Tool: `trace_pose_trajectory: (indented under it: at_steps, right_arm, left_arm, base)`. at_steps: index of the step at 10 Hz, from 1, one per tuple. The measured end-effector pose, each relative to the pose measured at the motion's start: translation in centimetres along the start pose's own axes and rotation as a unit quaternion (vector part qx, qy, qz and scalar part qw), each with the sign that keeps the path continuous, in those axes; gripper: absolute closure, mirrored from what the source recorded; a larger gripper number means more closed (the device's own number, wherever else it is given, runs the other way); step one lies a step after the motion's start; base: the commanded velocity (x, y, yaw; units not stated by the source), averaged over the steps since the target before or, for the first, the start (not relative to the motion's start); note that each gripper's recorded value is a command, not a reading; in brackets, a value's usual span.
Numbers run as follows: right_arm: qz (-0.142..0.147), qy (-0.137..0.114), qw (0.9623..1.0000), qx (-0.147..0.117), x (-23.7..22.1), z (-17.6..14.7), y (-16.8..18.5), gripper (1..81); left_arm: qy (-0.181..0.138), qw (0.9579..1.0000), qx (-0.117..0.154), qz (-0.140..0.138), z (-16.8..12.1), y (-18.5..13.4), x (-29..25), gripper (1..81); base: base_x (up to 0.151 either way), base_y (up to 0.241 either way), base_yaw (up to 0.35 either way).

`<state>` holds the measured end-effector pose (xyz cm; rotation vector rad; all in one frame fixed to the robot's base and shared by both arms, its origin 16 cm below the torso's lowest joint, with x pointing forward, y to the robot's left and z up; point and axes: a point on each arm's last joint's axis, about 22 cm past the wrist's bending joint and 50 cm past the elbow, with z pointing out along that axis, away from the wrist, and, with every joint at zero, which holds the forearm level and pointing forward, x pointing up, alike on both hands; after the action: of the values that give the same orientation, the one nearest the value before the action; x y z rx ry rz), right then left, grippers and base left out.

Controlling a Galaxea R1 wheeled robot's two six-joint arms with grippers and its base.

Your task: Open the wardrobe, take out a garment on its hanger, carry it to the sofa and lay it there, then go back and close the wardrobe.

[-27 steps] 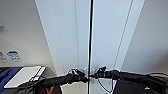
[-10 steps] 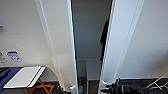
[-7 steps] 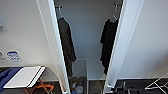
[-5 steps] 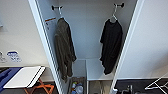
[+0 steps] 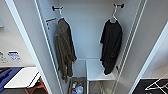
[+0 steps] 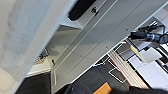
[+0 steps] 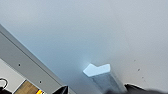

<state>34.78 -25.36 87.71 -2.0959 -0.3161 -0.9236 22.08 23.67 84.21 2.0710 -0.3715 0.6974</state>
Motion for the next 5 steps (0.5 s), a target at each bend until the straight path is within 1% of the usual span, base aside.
trace_pose_trajectory:
  at_steps: [1,2,3,4,5]
  right_arm:
    - [0.016,0.009,0.9997,-0.016,-0.6,-1.9,0.9,1.0]
    - [0.06,-0.04,0.9971,-0.024,-5.0,-2.4,0.6,1.0]
    - [0.094,-0.08,0.9921,-0.024,-9.2,-2.1,-0.1,1.0]
    - [0.111,-0.076,0.9891,-0.059,-9.8,-2.9,3.2,1.0]
    - [0.123,-0.079,0.9841,-0.101,-10.7,-4.6,6.7,1.0]
  left_arm:
    - [0.016,0.9997,0.017,0.0,-1.3,-1.7,-0.1,1.0]
    - [0.014,0.9982,0.059,-0.001,-3.8,-5.3,-1.4,1.0]
    - [-0.003,0.9956,0.092,-0.018,-5.5,-7.9,-4.5,1.0]
    - [-0.014,0.9933,0.11,-0.034,-6.1,-9.5,-7.4,1.0]
    - [-0.013,0.9913,0.123,-0.045,-5.8,-11.2,-9.1,1.0]
  base:
    - [0.0,0.0,0.0]
    - [0.0,0.0,0.0]
    - [0.0,0.0,0.0]
    - [0.0,0.0,0.0]
    - [0.0,0.0,0.0]
